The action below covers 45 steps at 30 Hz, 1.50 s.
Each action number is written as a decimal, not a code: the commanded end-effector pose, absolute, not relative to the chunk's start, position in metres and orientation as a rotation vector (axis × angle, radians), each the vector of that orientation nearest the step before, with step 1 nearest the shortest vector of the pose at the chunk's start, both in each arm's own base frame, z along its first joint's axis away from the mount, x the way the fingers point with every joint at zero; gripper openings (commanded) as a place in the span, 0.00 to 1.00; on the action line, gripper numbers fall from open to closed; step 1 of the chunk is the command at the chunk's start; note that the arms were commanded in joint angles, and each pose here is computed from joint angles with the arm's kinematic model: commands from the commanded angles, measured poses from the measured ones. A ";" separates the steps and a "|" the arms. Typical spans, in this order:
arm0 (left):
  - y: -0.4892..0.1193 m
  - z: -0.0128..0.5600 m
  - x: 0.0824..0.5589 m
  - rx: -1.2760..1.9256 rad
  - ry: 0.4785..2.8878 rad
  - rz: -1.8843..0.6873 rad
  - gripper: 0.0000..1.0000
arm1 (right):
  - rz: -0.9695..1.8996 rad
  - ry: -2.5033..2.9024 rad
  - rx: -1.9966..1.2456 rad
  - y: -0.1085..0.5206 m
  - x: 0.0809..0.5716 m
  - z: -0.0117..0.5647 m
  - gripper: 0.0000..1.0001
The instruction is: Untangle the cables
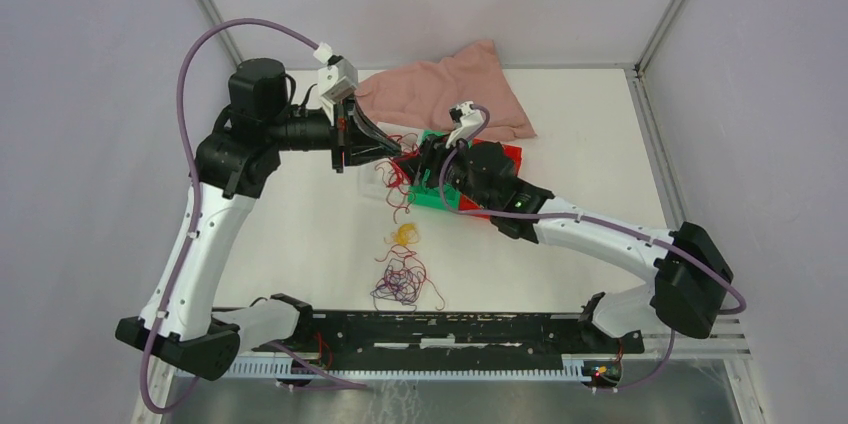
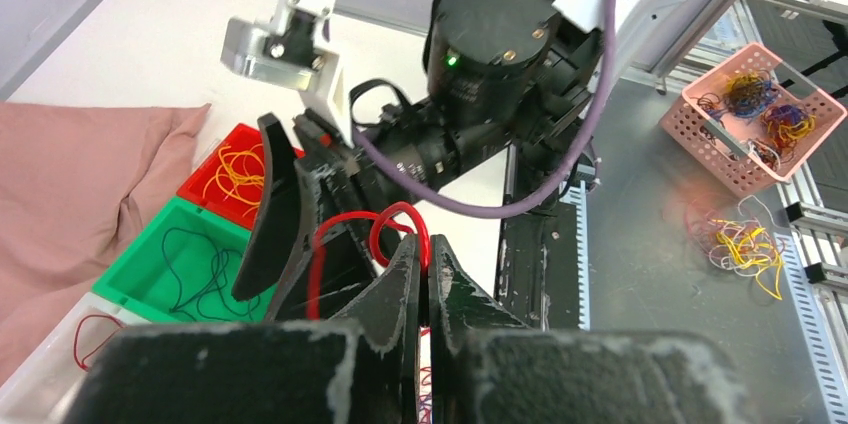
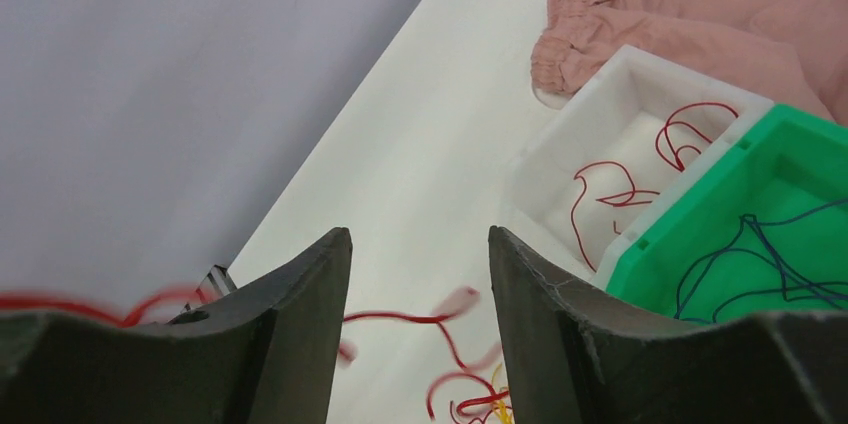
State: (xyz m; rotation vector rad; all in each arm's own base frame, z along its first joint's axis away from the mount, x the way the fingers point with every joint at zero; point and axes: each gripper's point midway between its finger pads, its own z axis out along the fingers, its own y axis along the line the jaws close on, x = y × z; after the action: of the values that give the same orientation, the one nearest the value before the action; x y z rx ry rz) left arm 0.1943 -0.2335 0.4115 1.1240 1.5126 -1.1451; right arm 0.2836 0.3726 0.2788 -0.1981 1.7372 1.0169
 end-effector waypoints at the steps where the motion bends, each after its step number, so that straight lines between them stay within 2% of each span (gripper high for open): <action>1: -0.235 0.446 0.173 1.141 1.421 -1.219 0.03 | 1.016 1.670 -0.069 0.365 0.294 0.294 0.57; 8: -0.234 0.462 0.169 1.151 1.374 -1.196 0.03 | 0.829 1.752 0.025 0.326 0.301 0.250 0.48; 19: -0.229 0.475 0.186 1.157 1.295 -1.009 0.03 | 0.850 1.828 -0.019 0.316 0.280 0.220 0.51; 25: -0.216 0.463 0.245 1.028 1.398 -0.744 0.03 | 0.775 1.834 0.004 0.299 0.281 0.220 0.56; 34: -0.199 0.406 0.336 0.926 1.553 -0.430 0.03 | 0.648 1.821 0.057 0.266 0.281 0.227 0.65; 45: -0.213 0.343 0.411 0.947 1.610 -0.341 0.03 | 0.636 1.804 0.051 0.255 0.276 0.226 0.67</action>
State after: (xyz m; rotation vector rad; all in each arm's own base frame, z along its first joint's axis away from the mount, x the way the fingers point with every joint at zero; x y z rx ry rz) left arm 0.3847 -0.2088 0.3329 0.9418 1.7189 -0.4198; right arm 0.2741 0.2633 0.2143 0.0304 1.8514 0.6495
